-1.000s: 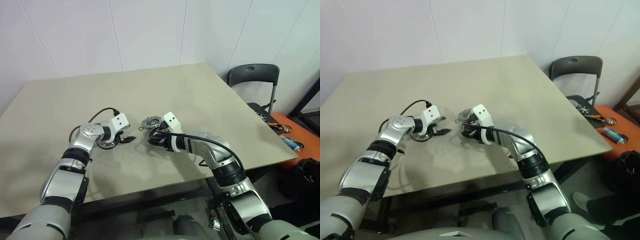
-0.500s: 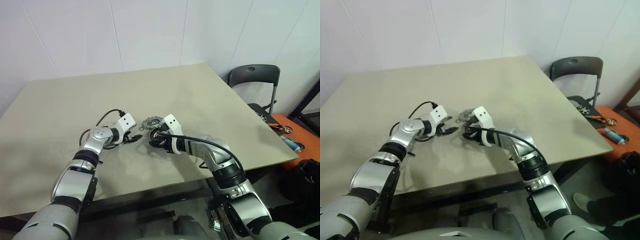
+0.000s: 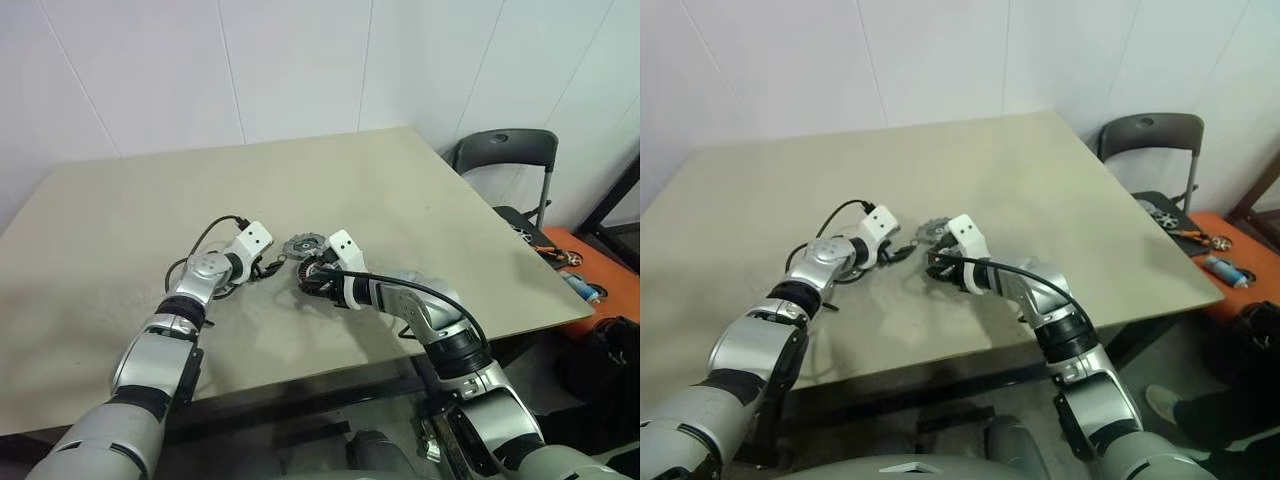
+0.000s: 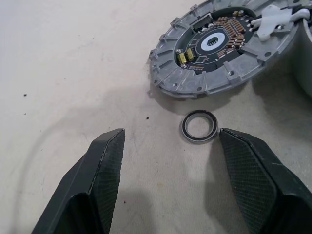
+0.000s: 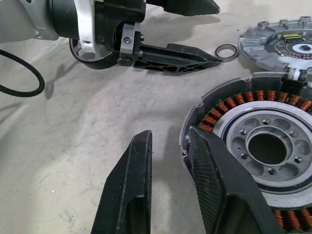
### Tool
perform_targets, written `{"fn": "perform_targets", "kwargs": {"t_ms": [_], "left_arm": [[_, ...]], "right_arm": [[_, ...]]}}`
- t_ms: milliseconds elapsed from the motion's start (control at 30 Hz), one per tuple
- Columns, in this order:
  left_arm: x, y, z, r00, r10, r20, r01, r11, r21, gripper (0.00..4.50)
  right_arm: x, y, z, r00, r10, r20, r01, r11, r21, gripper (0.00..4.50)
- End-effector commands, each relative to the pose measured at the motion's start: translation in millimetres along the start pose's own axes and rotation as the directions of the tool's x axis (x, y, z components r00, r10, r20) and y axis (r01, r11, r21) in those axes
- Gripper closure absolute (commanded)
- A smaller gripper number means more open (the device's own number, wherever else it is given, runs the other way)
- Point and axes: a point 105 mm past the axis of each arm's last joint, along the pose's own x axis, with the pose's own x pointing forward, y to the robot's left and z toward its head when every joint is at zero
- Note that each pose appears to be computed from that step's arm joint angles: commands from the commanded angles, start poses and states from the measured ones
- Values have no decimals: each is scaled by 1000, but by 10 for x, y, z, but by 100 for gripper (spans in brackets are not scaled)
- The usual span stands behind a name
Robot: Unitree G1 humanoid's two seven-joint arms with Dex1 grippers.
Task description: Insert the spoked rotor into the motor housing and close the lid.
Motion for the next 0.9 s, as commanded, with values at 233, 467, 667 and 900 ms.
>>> {"fn": "perform_targets", "kwargs": {"t_ms": [233,467,667,900], "left_arm": [[72,-35,84,1000,10,10,-10,1000,-11,120],[147,-122,150,1000,-3,29,5,999,-52,120],[174,-120,218,999,0,42,3,996,-85,120],[202,-161,248,999,-5,54,10,996,-94,120]], "right_arm": [[-69,38,139,998,-3,60,4,1000,-17,321],[-62,55,117,998,-4,59,5,1000,-9,321],[-62,53,118,998,-7,60,7,1000,-6,321],[-53,62,109,998,-9,60,9,1000,-4,321]]}}
